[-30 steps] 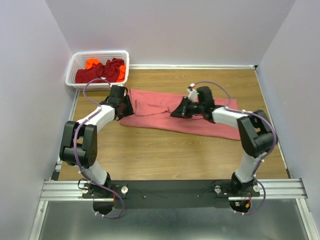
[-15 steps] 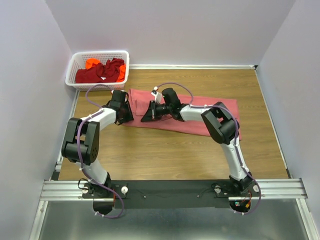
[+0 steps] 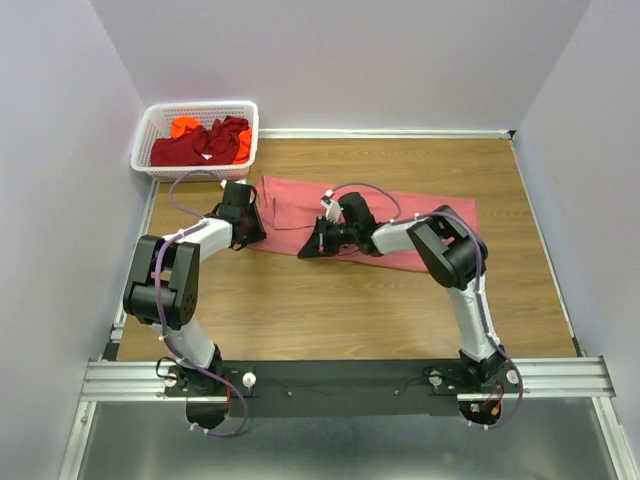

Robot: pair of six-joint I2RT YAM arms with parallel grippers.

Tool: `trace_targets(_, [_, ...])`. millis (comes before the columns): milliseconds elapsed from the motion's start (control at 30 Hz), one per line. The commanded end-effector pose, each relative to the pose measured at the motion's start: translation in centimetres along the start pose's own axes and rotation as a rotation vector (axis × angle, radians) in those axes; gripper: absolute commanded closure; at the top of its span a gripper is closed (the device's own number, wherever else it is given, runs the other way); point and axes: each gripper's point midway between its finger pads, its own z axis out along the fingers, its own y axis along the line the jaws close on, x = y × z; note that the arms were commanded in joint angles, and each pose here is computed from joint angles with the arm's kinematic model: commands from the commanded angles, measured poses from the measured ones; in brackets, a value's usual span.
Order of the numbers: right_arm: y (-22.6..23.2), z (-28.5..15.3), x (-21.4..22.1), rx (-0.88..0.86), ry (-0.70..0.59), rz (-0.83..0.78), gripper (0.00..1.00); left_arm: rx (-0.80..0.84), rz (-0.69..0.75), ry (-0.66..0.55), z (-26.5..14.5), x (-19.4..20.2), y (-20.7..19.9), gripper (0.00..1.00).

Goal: Fold and stack the t-shirts
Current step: Fold the tshirt

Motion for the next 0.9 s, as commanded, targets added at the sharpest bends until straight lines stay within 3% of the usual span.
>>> trace_targets(0, [-5.2, -3.5, 1.9, 0.147, -0.003, 0.072, 0.99, -0.133, -0.018, 0.12, 0.6, 4.3, 3.9, 0.65])
trace_targets(333, [-8.6, -14.9, 1.6, 0.188, -0.135, 0.142, 0.99, -0.136, -0.018, 0.113, 0.5, 4.0, 4.1, 0.65])
trace_targets(400, [-9.8, -16.6, 3.7, 0.237, -0.124, 0.181, 0.99, -0.135, -0.018, 0.114, 0.4, 4.0, 4.1, 0.65])
trace_targets(600, [-11.3, -23.7, 5.4, 0.342, -0.255, 0.27, 0.99, -0.129, -0.006, 0.1, 0.3, 3.2, 3.8, 0.64])
trace_targets(700, [-9.9, -25.7, 4.2, 0.395, -0.271, 0.209, 0.99, -0.134, 0.011, 0.081, -0.1, 2.2, 3.6, 0.6])
trace_targets(800, [-8.1, -27.8, 2.4, 0.459, -0.294, 0.14, 0.94, -0.126, 0.02, 0.048, -1.1, 0.7, 3.0, 0.47])
trace_targets(867, [-8.0, -29.2, 1.5, 0.539, -0.316, 0.126, 0.91, -0.12, 0.021, 0.004, -2.0, -1.1, 2.4, 0.32])
